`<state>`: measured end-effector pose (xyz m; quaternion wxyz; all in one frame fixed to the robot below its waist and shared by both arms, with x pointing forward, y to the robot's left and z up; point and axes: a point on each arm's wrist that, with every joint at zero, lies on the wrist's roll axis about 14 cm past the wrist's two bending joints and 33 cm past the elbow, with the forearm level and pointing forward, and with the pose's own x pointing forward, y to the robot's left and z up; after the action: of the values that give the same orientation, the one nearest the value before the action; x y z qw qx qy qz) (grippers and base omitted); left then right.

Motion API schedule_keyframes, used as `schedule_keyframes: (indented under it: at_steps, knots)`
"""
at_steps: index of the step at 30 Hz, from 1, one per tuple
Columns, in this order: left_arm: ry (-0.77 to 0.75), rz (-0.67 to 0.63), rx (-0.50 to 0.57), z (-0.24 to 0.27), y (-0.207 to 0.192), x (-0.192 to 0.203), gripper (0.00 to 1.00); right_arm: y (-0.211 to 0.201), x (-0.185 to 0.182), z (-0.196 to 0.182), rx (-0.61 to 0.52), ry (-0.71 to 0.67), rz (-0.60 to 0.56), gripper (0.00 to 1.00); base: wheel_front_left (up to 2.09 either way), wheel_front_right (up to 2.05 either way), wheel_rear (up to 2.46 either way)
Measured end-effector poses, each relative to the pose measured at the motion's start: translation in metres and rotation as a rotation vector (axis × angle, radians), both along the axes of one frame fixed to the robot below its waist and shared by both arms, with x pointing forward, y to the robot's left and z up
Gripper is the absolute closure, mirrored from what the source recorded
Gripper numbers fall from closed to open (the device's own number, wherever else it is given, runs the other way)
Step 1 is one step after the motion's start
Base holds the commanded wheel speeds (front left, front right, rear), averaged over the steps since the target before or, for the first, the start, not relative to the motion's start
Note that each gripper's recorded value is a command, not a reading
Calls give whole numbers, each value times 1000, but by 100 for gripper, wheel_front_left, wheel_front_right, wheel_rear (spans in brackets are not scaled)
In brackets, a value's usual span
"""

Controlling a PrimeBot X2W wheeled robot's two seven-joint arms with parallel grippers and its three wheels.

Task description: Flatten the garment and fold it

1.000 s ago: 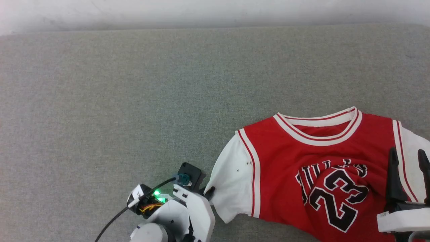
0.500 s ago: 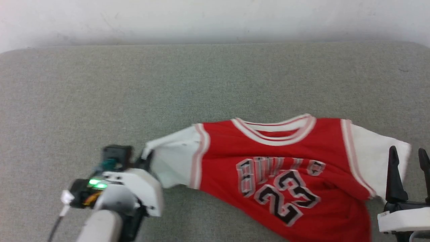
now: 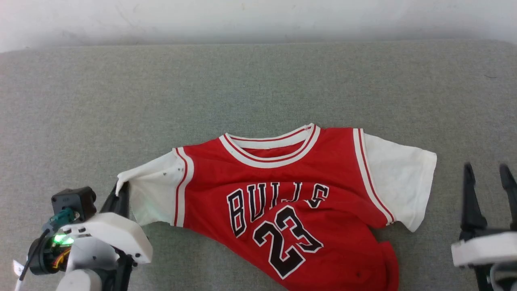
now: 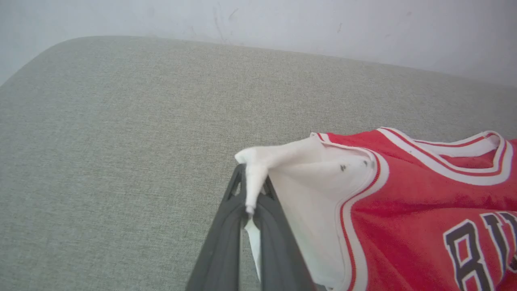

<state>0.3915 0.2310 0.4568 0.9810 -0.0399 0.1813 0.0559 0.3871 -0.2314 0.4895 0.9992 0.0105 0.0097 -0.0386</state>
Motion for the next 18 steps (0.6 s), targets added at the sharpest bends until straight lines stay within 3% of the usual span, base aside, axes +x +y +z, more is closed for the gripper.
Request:
schedule_keyframes:
  at_steps: [5,8,15,18]
  knots:
    - [-30,-13,-36,3,-12,4,100,12,34,25,-3,-17,36,0,0,0,0]
    - [-37,-23,-53,3,-19,7,100,10,51,22,32,61,30,0,0,0,0]
    - [-39,-35,-56,-2,-23,14,100,16,63,-39,57,471,44,0,0,0,0]
    - [-39,-35,-59,-4,-23,19,100,15,59,-66,12,631,47,0,0,0,0]
